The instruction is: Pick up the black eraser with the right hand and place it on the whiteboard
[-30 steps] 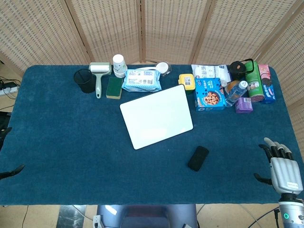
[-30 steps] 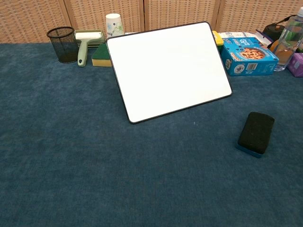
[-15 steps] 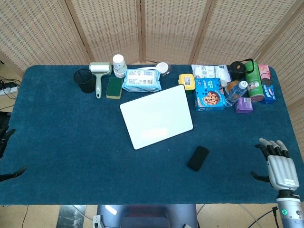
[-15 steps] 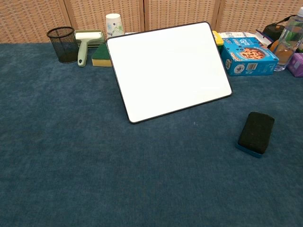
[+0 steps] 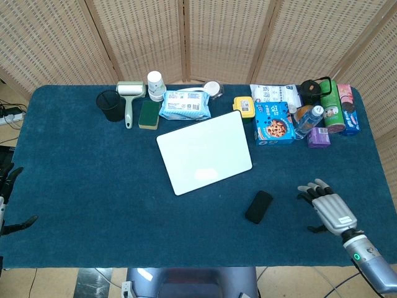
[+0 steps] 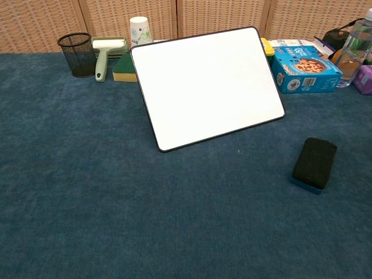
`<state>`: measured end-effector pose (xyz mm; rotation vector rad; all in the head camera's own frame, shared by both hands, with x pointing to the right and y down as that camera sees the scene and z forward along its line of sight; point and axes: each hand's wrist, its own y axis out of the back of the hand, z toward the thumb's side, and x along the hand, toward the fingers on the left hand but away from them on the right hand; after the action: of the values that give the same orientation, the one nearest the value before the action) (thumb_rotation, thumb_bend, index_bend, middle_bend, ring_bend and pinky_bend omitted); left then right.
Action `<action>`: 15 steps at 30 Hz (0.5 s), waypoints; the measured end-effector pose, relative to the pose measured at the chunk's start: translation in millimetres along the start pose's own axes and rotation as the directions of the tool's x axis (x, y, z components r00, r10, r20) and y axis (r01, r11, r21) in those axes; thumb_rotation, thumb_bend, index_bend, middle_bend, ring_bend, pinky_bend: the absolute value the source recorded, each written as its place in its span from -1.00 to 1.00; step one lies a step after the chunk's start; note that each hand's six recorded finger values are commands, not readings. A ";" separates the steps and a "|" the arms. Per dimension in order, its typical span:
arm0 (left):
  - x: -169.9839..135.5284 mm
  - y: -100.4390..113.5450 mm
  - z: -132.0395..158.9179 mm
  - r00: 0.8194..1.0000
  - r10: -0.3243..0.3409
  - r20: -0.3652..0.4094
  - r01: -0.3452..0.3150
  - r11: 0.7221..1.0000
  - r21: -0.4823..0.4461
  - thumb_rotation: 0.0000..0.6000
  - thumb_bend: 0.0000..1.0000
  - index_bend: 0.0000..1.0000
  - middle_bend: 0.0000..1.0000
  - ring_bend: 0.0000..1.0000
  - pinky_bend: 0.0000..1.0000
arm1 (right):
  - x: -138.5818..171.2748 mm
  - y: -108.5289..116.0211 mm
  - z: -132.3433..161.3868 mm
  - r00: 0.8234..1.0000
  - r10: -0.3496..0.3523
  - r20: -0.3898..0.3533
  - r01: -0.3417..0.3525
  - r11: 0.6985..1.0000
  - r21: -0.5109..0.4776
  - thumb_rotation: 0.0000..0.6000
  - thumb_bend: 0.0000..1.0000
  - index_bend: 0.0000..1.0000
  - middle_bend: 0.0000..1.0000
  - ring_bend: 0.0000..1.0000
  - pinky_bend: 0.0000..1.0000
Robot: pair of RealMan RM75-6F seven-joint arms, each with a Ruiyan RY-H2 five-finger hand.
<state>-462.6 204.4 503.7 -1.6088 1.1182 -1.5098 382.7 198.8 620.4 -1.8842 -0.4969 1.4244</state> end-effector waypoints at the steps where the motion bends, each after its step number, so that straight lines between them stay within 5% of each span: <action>1: 0.3 -0.2 0.0 1.000 0.000 -0.002 0.000 1.000 0.000 1.00 -0.79 -1.00 -1.00 -1.00 -0.94 | -5.0 -0.8 4.0 1.000 0.010 -0.020 -0.010 1.000 0.008 1.00 -1.00 -0.47 -0.61 -0.74 -0.82; 15: 2.6 -1.2 0.0 1.000 -0.006 -0.010 0.006 1.000 0.004 1.00 -0.79 -1.00 -1.00 -1.00 -0.94 | -60.1 -2.0 50.8 0.984 0.068 -0.165 -0.055 0.995 0.082 1.00 -1.00 -0.61 -0.63 -0.73 -0.80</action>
<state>-462.5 202.6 505.9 -1.6049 1.1167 -1.5246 316.1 175.3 655.0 -1.9514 -0.3005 1.2904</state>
